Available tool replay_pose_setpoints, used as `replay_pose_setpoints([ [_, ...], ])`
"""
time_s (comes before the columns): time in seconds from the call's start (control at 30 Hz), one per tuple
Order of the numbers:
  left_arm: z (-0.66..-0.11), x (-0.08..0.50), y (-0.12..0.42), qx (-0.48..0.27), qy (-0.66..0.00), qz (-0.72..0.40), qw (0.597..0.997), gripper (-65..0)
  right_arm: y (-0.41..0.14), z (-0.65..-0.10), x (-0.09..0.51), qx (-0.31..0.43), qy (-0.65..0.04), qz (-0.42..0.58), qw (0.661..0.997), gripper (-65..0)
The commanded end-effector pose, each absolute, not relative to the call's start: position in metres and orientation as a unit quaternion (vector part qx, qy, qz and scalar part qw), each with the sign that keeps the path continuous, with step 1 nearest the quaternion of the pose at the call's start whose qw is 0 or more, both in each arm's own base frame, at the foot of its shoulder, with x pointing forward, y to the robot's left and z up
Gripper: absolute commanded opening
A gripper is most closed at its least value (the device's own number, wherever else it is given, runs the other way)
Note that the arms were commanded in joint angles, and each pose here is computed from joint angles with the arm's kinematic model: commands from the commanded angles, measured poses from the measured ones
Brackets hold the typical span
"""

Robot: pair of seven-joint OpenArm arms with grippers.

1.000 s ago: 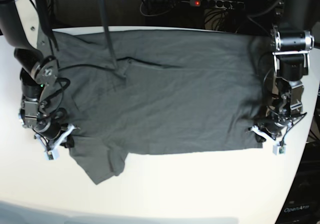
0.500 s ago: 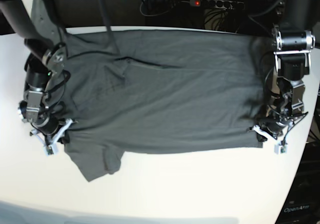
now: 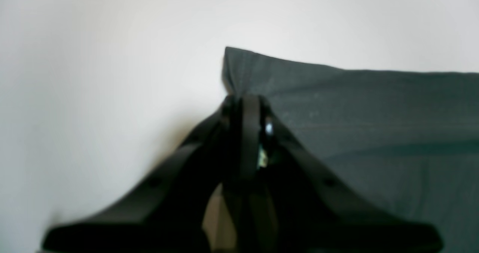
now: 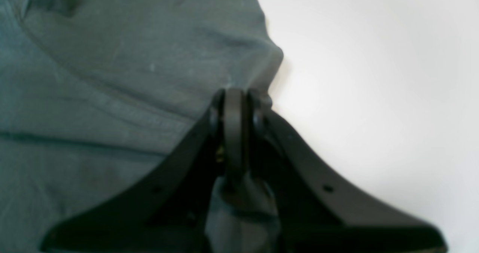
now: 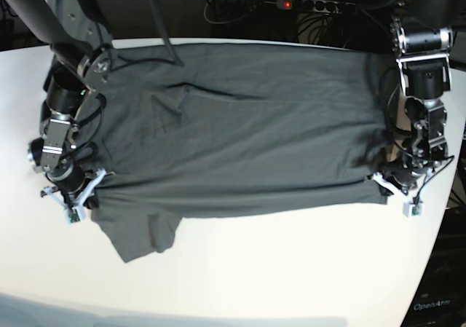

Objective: Fold the T-shirt properly
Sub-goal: 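Lift both hem corners and fold them over toward the collar edge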

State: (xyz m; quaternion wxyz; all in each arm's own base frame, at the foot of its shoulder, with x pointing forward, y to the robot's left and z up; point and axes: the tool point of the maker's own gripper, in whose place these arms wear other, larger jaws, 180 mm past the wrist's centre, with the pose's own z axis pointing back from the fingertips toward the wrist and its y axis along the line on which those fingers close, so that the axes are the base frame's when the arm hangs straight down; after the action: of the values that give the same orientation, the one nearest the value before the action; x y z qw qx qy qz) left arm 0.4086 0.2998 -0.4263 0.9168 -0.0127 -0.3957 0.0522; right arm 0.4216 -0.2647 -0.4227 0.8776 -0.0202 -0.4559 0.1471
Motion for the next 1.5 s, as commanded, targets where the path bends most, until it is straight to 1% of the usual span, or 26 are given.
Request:
replay_pose_setpoints([
  [0.0,-0.406,0.420,0.311,-0.001,-0.420,0.052,0.906,-62.3,-0.273,-0.399,0.437,-0.030,-0.485,0.145,0.862,-64.4],
  [0.23,-0.393,0.419,0.301,-0.001,-0.441,0.033,0.897,-62.3,-0.273,-0.399,0.437,-0.029,-0.486,0.143,0.862,-64.4],
  [0.4,-0.382,0.420,0.281,-0.009,-0.446,0.014,0.895,-62.3,-0.271,-0.397,0.434,-0.026,-0.505,0.145,0.851,-64.4],
  [0.63,-0.362,0.424,0.264,-0.015,-0.458,-0.005,0.889,-62.3,-0.272,-0.385,0.422,-0.057,-0.523,0.156,0.836,-64.4],
  [0.87,-0.356,0.413,0.256,-0.013,-0.463,-0.022,0.886,-62.3,-0.281,-0.368,0.402,-0.101,-0.532,0.172,0.823,-64.4],
  [0.97,-0.359,0.406,0.257,-0.012,-0.461,-0.020,0.887,-62.3,-0.284,-0.369,0.393,-0.109,-0.529,0.176,0.823,-64.4],
  [1.07,-0.361,0.396,0.270,-0.008,-0.461,-0.003,0.887,-62.3,-0.285,-0.366,0.385,-0.107,-0.539,0.167,0.819,-64.4],
  [1.2,-0.360,0.386,0.280,-0.001,-0.464,0.008,0.886,-62.3,-0.290,-0.360,0.370,-0.127,-0.538,0.177,0.814,-64.4],
  [1.4,-0.364,0.377,0.290,0.006,-0.460,0.020,0.888,-62.3,-0.283,-0.358,0.349,-0.139,-0.537,0.187,0.811,-64.4],
  [1.47,-0.357,0.377,0.288,0.007,-0.468,0.015,0.883,-62.3,-0.279,-0.359,0.341,-0.141,-0.534,0.189,0.812,-64.4],
])
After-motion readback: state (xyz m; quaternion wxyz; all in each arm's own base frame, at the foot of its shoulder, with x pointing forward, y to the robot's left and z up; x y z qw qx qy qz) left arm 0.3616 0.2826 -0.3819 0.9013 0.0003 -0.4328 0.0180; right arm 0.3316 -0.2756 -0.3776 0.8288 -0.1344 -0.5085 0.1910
